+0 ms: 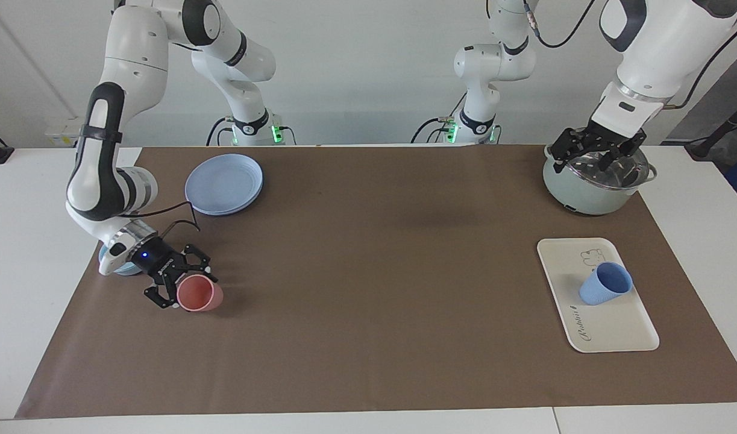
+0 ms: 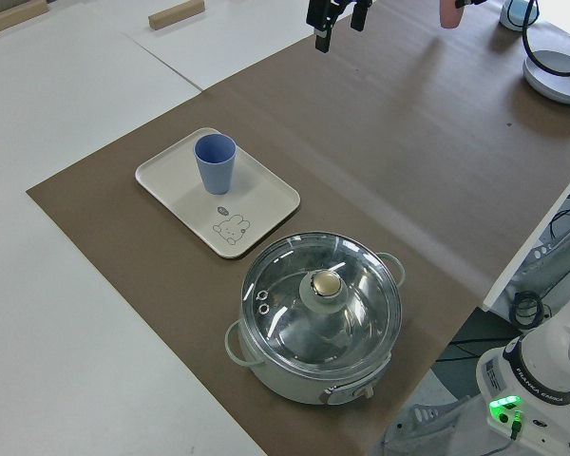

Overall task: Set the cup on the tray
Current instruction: 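Lower the cup onto the tray and open the left gripper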

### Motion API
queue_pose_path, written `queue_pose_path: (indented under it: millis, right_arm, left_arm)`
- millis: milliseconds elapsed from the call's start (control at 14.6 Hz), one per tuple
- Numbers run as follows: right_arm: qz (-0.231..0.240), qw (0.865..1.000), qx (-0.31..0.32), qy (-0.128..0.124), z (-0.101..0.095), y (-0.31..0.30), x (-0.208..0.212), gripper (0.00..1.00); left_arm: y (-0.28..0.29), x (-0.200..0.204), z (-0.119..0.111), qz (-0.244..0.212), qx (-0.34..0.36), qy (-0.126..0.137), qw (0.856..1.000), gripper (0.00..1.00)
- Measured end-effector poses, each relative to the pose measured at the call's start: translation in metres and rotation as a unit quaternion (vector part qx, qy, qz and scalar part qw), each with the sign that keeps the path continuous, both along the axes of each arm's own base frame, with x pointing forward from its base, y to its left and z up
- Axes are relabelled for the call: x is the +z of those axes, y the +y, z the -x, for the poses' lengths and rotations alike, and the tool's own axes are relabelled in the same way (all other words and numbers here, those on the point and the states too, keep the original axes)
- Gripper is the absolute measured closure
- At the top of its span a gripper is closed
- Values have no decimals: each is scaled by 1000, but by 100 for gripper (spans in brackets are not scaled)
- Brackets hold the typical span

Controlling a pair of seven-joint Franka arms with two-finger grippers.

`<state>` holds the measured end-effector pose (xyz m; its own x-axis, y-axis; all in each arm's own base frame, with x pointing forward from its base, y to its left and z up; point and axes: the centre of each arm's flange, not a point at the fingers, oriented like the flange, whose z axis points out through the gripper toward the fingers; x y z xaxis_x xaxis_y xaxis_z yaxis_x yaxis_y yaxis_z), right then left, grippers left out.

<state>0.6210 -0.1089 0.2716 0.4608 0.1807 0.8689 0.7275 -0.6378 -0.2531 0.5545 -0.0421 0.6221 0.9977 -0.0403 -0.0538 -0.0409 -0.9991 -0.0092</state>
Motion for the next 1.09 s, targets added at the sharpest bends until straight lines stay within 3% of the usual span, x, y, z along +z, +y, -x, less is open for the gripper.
queue_pose_path:
  millis: [478,683,1025,1094]
  right_arm:
    - [11,998,37,-56,10,13,-14,15]
    - [11,997,45,-65,17,14,-22,15]
    - [6,997,47,-65,19,14,-23,15]
    - [5,997,47,-64,19,15,-24,8]
  left_arm:
    - [6,-10,2,1,5,-7,1000,0]
    - [4,-4,-5,3,4,-40,999,0]
    - [-4,3,-6,4,-4,-55,998,0]
    - [-7,5,-6,5,-6,-58,998,0]
